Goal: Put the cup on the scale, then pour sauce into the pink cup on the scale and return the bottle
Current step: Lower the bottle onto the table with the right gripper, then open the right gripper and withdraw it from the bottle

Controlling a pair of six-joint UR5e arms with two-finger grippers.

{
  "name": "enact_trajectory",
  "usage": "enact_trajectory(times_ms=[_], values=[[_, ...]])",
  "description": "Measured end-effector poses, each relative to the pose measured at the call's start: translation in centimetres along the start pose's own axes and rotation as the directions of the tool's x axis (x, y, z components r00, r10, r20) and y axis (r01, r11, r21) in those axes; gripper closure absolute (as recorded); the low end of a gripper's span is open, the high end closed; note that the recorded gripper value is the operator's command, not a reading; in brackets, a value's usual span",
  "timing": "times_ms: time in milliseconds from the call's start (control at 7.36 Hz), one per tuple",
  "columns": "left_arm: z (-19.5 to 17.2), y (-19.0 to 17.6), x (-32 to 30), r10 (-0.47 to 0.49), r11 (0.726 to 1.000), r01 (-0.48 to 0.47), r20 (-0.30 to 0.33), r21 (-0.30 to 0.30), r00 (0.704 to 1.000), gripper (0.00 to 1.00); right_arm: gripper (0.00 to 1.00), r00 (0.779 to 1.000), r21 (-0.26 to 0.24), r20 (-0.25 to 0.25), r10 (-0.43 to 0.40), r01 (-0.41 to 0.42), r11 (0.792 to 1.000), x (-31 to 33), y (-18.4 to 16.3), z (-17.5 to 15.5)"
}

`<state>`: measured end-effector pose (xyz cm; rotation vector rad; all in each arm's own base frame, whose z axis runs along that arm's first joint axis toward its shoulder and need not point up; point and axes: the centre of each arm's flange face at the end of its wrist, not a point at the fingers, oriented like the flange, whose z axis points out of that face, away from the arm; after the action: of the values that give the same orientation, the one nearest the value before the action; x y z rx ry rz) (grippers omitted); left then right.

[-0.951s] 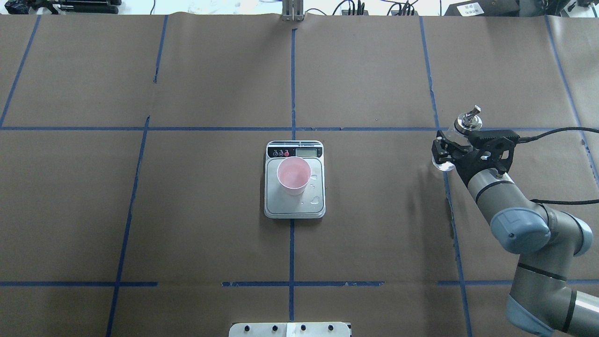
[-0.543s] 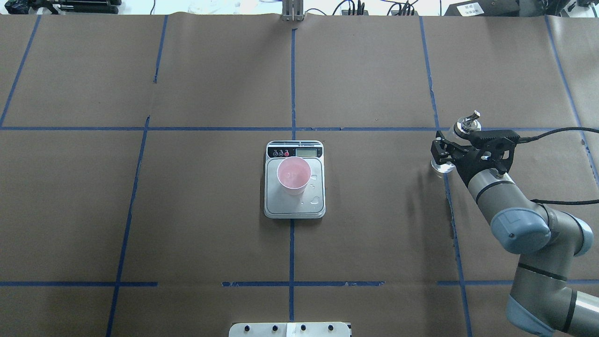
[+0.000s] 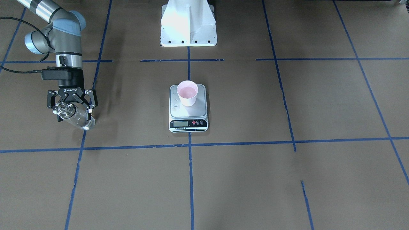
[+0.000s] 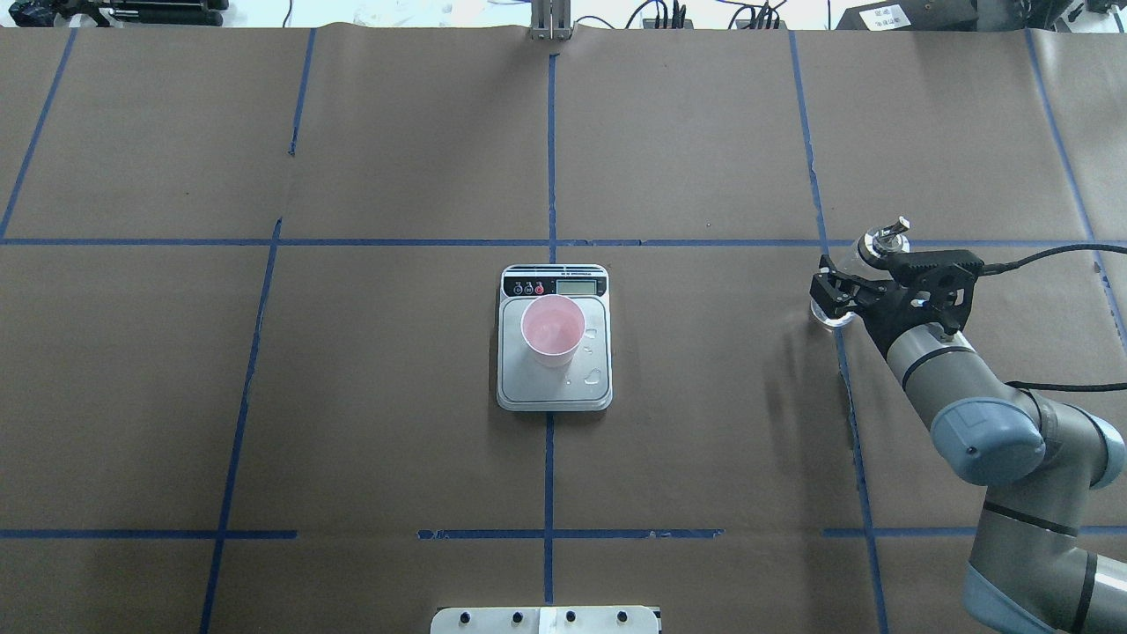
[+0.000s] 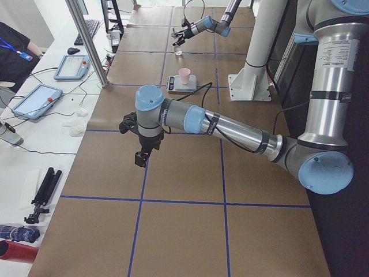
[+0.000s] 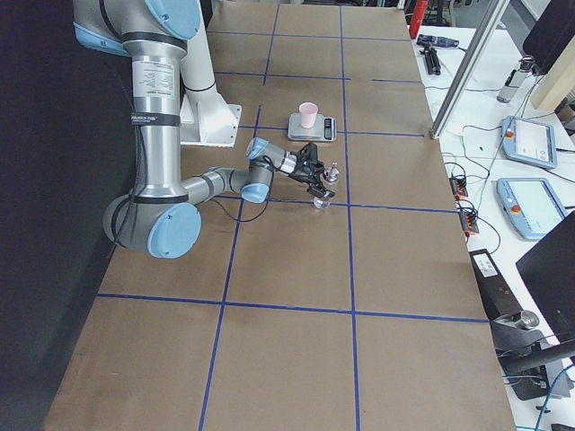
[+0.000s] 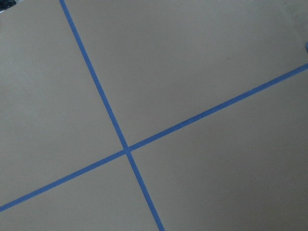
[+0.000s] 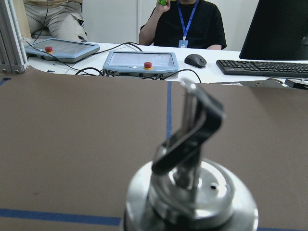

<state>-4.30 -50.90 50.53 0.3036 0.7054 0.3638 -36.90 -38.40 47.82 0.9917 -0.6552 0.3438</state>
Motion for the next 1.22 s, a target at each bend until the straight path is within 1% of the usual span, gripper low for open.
enact_trajectory(times_ms=[543, 815, 951, 1087, 1223], values=[[-0.2, 0.0, 0.1, 0.002, 1.000, -0.002, 0.000, 0.003, 1.000, 0.00, 0.00, 0.999, -0.051, 0.044, -0.019, 0.022, 0.998, 1.2, 1.4, -4.6], [-0.2, 0.0, 0.1, 0.003, 1.000, -0.003, 0.000, 0.003, 1.000, 0.00, 0.00, 0.998, -0.095, 0.037, -0.057, 0.060, 0.994, 3.9, 2.1, -7.4], [-0.2, 0.0, 0.1, 0.005, 1.000, -0.005, 0.001, 0.003, 1.000, 0.00, 0.00, 0.997, -0.115, 0.030, -0.078, 0.081, 0.990, 5.6, 1.6, -9.0], [-0.2, 0.0, 0.1, 0.006, 1.000, -0.006, 0.001, 0.002, 1.000, 0.00, 0.00, 0.995, -0.130, 0.016, -0.097, 0.099, 0.987, 6.4, 0.3, -10.7], [-0.2, 0.1, 0.0, 0.006, 1.000, -0.006, 0.001, 0.003, 1.000, 0.00, 0.00, 0.992, -0.144, -0.009, -0.127, 0.124, 0.982, 5.6, -2.0, -12.6]])
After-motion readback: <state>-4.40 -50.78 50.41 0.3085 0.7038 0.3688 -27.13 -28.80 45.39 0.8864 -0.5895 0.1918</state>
